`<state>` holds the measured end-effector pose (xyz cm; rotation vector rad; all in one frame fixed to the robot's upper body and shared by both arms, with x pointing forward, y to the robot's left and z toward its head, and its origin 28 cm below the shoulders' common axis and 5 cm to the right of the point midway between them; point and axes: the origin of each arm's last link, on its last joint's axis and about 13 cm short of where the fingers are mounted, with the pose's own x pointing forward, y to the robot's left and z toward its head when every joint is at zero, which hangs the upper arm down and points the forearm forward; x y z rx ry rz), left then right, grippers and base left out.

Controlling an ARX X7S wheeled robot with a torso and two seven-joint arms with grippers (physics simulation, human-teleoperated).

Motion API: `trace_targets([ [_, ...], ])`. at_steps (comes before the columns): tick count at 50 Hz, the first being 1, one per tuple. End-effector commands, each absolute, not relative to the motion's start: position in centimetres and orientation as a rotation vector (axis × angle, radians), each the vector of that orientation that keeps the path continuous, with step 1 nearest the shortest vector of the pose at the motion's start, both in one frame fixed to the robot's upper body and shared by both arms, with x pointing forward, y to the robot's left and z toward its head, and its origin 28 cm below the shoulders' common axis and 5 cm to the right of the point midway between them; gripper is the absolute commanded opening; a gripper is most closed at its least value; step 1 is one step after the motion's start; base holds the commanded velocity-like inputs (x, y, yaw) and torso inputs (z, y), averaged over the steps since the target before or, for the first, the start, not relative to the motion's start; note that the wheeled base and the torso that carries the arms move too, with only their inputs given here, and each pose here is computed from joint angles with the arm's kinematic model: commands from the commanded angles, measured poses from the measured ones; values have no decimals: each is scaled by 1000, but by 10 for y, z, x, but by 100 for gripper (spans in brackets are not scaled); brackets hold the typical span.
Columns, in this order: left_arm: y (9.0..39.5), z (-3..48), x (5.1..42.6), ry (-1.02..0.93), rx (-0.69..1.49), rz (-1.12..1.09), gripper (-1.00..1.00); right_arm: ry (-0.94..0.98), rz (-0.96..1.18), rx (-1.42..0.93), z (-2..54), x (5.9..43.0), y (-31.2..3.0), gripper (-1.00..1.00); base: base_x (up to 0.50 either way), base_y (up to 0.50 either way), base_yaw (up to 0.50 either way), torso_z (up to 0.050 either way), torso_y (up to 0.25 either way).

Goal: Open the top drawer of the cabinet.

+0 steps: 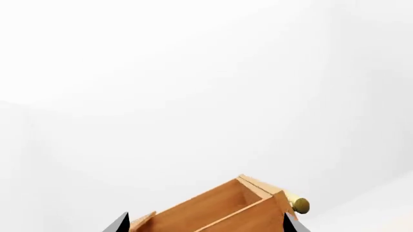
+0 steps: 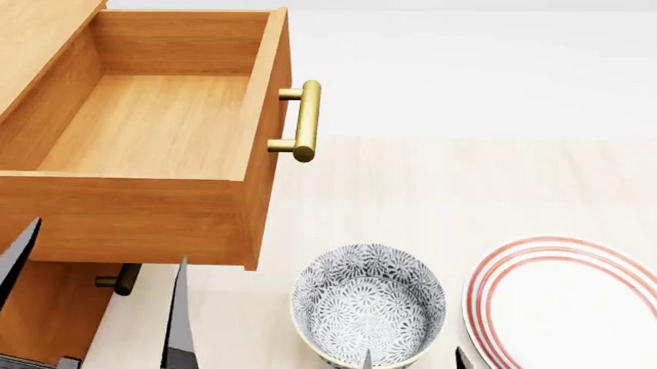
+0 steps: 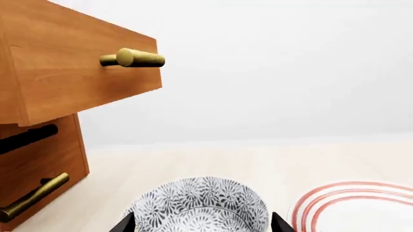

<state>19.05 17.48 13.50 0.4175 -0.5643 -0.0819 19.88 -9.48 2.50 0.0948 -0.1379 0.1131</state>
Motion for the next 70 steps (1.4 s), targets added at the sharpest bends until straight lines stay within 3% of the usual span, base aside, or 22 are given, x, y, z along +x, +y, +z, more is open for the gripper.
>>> trace_targets([
  [1, 201, 110, 187, -585, 479, 33, 100, -302, 47, 145, 38, 189, -106, 100, 0, 0, 0, 0, 0],
  [12, 231, 107, 185, -687, 514, 339, 100, -370, -30, 136, 41, 185, -118, 100, 0, 0, 0, 0, 0],
  [24, 259, 125, 189, -788, 467, 699, 100, -635, -216, 147, 58, 186, -139, 100, 0, 0, 0, 0, 0],
  [37, 284, 161, 187, -922, 407, 831, 100, -986, -467, 103, 107, 190, -169, 100, 0, 0, 0, 0, 0],
  [56, 314, 214, 173, -1112, 434, 1035, 100, -1210, -594, 22, 152, 182, -194, 100, 0, 0, 0, 0, 0],
  [70, 318, 221, 171, -1149, 458, 1070, 100, -1246, -622, 7, 162, 181, -197, 100, 0, 0, 0, 0, 0],
])
